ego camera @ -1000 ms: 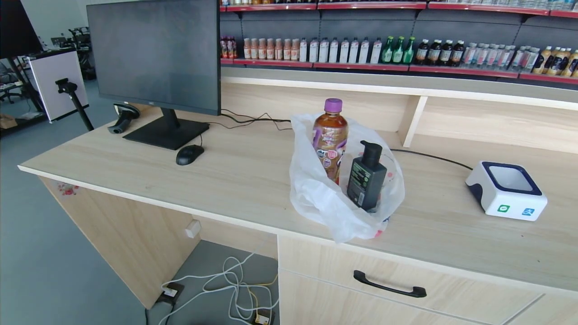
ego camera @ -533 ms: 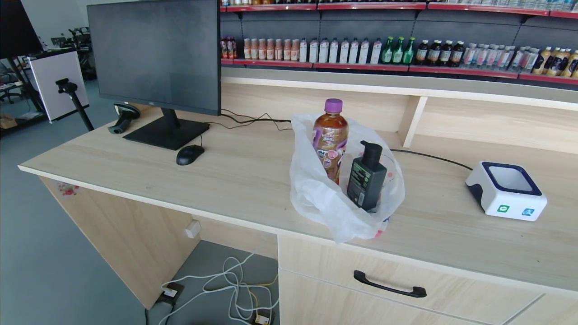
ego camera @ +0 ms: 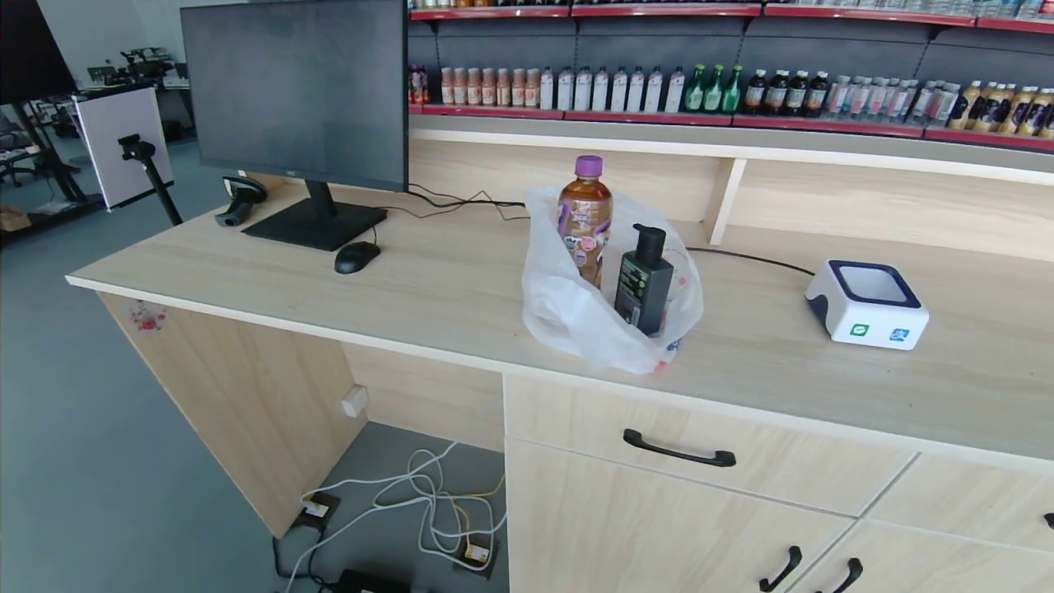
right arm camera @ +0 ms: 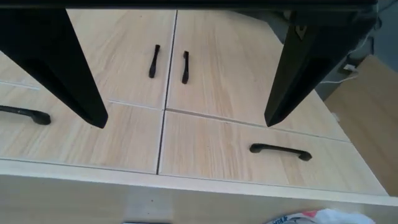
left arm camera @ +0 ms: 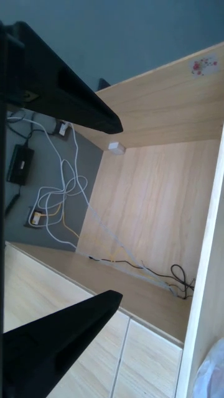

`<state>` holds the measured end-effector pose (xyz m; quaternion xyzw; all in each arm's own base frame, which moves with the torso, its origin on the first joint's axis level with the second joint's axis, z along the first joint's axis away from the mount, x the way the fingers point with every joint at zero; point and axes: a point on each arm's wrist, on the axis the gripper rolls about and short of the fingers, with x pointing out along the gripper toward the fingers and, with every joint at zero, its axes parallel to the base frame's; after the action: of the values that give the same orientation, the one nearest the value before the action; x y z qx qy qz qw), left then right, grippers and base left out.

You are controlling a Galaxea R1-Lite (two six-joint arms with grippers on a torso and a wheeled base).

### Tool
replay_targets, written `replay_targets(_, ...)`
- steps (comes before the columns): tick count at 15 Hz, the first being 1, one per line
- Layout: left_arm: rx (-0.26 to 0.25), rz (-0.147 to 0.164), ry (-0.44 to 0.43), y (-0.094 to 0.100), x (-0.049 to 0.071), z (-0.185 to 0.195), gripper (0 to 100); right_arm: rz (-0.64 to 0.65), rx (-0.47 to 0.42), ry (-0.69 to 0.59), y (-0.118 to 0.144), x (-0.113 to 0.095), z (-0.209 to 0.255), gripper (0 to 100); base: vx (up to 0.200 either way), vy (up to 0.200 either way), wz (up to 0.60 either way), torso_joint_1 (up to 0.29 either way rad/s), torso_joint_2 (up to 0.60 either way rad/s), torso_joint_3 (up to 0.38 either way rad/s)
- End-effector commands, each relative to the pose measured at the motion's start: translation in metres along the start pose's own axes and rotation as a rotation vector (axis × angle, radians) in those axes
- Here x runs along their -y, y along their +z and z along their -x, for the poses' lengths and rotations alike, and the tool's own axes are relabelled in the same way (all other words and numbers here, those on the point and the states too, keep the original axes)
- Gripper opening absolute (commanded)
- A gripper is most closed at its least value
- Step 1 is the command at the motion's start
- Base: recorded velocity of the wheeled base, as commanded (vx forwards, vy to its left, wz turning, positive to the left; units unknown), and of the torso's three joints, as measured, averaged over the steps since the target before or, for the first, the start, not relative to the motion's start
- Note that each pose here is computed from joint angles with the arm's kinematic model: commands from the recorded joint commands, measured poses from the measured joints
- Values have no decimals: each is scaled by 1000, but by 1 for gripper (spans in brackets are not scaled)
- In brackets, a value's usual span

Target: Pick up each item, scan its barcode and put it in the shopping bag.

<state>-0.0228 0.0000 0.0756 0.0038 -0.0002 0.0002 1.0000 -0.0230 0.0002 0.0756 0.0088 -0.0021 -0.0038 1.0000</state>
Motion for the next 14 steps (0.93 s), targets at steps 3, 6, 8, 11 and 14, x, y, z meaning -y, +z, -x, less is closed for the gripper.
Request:
replay_targets(3, -4, 2, 1, 0, 0, 0, 100, 2, -4, 5, 0, 0, 0, 100, 0, -67, -600, -1, -4, 6)
replay_targets(6, -3, 2, 0, 0, 0, 0, 100, 4, -4, 3, 0, 0, 0, 100, 0, -200, -400, 15, 4, -1)
replay_targets(8, -4, 3, 1, 0, 0, 0, 100, 28, -4, 5, 0, 0, 0, 100, 0, -200, 0, 2, 2, 5)
replay_targets(11, -4, 2, 1, 0, 0, 0, 100, 35, -6, 5, 0, 0, 0, 100, 0, -200, 0, 2, 1, 1)
replay_targets(14, -4, 2, 1, 0, 0, 0, 100, 31, -4, 6, 0, 0, 0, 100, 0, -200, 0, 1, 4, 2)
